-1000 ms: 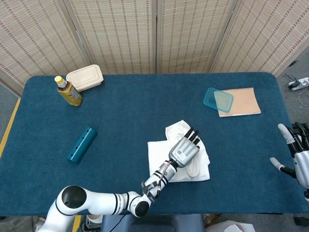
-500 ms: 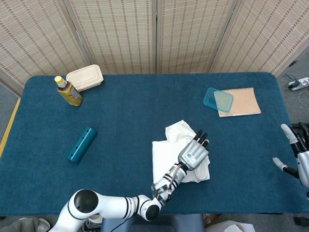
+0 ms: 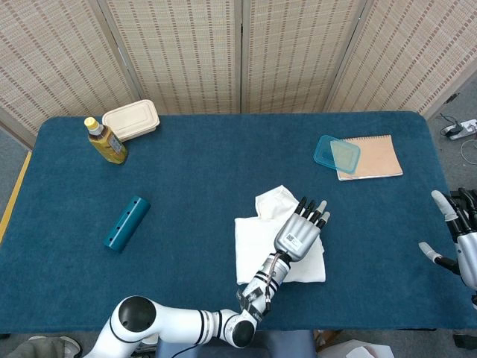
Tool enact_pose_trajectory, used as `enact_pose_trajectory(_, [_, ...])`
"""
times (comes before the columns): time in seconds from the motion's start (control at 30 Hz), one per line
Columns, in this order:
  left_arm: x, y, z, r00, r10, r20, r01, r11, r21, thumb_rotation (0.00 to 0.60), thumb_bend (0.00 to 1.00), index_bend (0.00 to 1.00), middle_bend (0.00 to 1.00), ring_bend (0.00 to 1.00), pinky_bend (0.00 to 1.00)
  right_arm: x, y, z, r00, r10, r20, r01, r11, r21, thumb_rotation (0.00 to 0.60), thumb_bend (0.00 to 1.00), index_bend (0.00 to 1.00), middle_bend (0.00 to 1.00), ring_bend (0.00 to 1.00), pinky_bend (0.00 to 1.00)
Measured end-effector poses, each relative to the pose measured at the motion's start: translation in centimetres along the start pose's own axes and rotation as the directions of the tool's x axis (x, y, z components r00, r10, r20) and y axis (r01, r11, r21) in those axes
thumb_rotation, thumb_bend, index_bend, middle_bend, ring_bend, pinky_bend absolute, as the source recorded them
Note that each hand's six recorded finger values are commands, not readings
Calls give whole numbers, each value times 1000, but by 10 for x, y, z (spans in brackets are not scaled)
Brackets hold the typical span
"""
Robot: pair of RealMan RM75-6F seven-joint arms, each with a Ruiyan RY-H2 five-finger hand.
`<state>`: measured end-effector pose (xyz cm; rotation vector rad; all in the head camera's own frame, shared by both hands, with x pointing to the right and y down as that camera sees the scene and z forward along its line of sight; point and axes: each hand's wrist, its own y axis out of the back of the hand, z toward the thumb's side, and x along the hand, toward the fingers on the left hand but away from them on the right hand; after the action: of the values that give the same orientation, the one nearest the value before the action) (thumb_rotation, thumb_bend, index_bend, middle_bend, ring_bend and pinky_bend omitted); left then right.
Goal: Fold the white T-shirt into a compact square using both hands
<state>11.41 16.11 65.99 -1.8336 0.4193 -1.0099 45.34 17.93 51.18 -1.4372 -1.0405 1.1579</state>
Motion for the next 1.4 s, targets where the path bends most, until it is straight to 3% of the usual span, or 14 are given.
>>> enact_pose_trajectory(0.3, [-17, 11, -45, 999, 22, -42, -25, 996, -82, 600, 96, 0, 0, 0, 0, -4, -3, 4, 1000, 24, -17, -24, 1000, -7, 600, 71, 116, 174, 56, 19])
enact_pose_trajectory(0.6, [-66, 14, -148, 981, 58, -185, -86, 985, -150, 600, 96, 0, 0, 0, 0, -10, -3, 9, 995, 85, -45, -85, 996, -9, 600, 117, 154, 194, 71, 87])
enact_pose_trajectory(0.83, [-134, 0, -241, 948, 86, -305, -139, 978, -154, 600, 100, 6, 0, 0, 0, -12, -7, 10, 989, 142, -41, -142, 990, 2, 600, 158, 155, 209, 112, 155])
enact_pose_trajectory(1.03, [-194, -16, -293, 926, 84, -368, -144, 980, -138, 600, 102, 47, 0, 0, 0, -11, -17, 11, 976, 215, -30, -215, 977, 0, 600, 199, 155, 210, 114, 188])
enact_pose_trajectory(1.23, [-253, -20, -335, 882, 103, -459, -189, 971, -146, 600, 102, 66, 0, 0, 0, -5, -32, 11, 957, 291, -13, -291, 957, -18, 600, 219, 155, 209, 114, 188])
enact_pose_trajectory(1.4, [-298, -24, -351, 848, 120, -516, -233, 959, -160, 600, 102, 71, 0, 0, 0, 0, -41, 15, 946, 324, -19, -325, 945, -39, 600, 233, 155, 200, 114, 188])
